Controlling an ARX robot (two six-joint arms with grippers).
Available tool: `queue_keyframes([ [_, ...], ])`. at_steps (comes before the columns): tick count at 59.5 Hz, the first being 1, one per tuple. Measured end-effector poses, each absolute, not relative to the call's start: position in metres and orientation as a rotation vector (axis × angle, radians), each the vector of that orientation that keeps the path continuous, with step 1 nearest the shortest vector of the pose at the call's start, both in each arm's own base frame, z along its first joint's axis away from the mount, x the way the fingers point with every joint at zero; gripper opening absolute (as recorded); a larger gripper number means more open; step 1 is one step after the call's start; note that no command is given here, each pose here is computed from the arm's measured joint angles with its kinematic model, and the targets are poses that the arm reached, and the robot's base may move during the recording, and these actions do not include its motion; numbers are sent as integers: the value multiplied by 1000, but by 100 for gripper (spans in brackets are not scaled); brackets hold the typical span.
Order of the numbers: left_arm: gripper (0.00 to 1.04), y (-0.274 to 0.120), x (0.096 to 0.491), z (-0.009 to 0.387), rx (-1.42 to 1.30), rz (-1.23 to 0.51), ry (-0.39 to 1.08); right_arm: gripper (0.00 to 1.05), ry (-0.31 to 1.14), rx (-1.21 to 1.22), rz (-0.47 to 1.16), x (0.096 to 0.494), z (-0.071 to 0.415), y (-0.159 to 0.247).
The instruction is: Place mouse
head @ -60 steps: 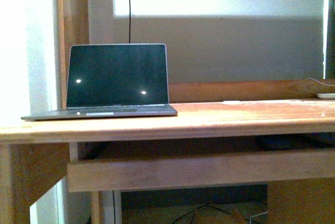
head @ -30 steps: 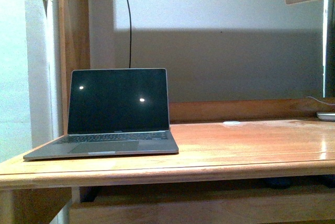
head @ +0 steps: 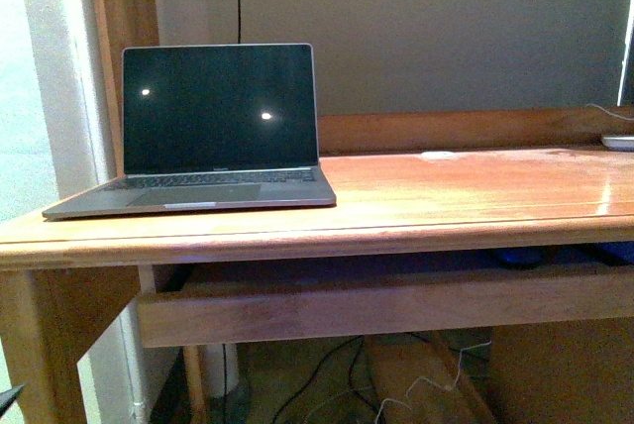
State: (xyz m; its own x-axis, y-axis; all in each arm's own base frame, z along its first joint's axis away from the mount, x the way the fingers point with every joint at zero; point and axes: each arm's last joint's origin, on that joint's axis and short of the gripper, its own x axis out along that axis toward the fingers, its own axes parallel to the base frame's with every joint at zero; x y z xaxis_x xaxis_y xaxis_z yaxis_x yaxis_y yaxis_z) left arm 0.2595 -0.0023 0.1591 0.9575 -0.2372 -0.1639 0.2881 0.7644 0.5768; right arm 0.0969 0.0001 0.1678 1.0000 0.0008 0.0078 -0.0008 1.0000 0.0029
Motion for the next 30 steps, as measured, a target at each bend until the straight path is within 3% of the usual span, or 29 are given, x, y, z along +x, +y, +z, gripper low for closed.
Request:
queue_keyframes([
  [9, 97, -33, 315, 138, 942, -404, -27, 97, -8, 3, 0, 97, 168, 0],
  [30, 97, -58, 358, 112, 1196, -511, -154, 97, -8, 3, 1, 97, 168, 0],
])
